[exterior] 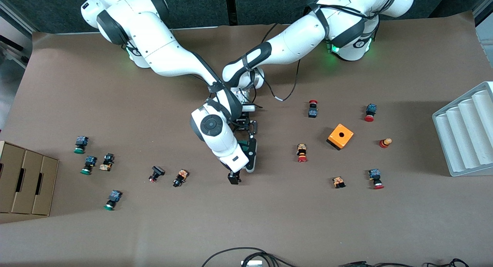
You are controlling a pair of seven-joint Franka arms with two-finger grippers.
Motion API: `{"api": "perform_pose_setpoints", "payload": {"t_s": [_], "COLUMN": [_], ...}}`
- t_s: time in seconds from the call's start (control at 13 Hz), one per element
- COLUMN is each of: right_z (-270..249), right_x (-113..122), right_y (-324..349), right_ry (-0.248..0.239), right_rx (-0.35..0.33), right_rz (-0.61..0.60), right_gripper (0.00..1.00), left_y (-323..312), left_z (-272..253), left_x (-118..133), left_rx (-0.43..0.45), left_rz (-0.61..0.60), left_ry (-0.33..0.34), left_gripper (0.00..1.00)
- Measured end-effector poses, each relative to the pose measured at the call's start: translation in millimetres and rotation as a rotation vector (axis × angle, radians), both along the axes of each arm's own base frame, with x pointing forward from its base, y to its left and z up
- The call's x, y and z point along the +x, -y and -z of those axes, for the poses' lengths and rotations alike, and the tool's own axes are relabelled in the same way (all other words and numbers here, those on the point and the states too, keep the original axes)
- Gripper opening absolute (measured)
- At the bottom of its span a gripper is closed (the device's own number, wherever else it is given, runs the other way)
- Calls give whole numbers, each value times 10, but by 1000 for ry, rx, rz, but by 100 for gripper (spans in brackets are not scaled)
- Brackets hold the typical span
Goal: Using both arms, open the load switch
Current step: 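Push the white handle down toward the base with the right gripper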
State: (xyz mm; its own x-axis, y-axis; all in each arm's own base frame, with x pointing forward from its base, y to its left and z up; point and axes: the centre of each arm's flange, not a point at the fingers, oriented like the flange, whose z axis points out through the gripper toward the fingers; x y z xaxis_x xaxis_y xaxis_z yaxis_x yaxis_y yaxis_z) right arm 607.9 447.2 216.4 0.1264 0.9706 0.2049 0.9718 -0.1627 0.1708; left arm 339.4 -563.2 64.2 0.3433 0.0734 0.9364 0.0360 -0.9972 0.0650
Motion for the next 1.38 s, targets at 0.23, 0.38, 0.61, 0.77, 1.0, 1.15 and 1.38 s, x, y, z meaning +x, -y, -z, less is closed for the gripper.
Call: {"api": "perform_pose_setpoints", "payload": {"t_s": [0.23, 0.38, 0.61, 0.77, 1.0, 1.15, 1.38], "right_z": [1, 4, 18, 44, 89, 113, 115], "right_x": [-11, -23, -43, -54, -80, -114, -123], "right_y": [-12, -23, -33, -38, -52, -78, -92], "right_ry": [-10, -13, -20, -23, -33, -39, -36], "right_rx": [12, 12, 11, 10, 13, 12, 11], "right_rz": [10, 8, 7, 8, 28, 32, 31], "right_gripper": [79, 75, 70, 67, 59, 49, 45], "left_y": [-1, -1, -1, -1, -1, -1, -1], "left_z": [1, 1, 1, 1, 1, 1, 1], "left_x": [0, 1, 1, 1, 1, 1, 1], "left_rx": [0, 0, 0, 1, 1, 1, 1], "left_rz": [0, 0, 0, 0, 0, 0, 0], "left_ry": [0, 0, 1, 1, 1, 1, 1], "left_gripper": [75, 75, 75, 74, 74, 74, 74]}}
